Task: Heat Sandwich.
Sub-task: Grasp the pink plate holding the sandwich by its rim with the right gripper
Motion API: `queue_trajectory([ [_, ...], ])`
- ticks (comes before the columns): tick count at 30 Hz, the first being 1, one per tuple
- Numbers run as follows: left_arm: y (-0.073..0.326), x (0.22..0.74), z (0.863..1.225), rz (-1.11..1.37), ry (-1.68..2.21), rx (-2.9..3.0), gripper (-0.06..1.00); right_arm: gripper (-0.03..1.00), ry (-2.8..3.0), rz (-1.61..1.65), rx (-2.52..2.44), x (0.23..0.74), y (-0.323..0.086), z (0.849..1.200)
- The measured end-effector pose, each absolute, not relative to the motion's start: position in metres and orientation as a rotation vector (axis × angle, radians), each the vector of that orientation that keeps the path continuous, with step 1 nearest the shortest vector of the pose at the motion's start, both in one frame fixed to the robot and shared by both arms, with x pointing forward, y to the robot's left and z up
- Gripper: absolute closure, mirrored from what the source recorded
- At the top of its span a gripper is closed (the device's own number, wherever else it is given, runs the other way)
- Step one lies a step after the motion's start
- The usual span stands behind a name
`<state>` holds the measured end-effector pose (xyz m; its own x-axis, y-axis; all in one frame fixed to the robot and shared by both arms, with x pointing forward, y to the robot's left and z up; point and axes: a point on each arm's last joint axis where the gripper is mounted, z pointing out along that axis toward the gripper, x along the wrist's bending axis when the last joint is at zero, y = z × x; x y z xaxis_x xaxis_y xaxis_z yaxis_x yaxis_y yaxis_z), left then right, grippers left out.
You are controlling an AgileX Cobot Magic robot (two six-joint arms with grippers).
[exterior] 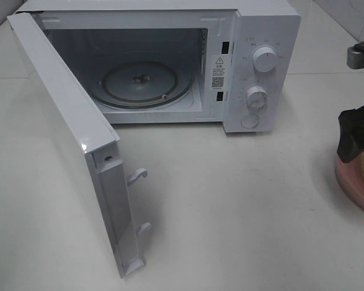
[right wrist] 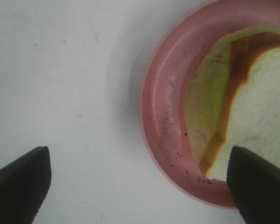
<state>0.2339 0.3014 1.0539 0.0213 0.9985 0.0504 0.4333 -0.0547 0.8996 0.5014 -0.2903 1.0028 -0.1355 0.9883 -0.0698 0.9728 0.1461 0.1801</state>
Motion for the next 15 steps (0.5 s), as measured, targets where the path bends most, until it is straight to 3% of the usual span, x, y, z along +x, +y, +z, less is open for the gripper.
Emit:
queue_trajectory([
  [15,0.301,0.234,1.054,0.996,1.498,1.580,-0.03,0.00,2.244,0.035,2.031,0.523,-0.296,0.956],
])
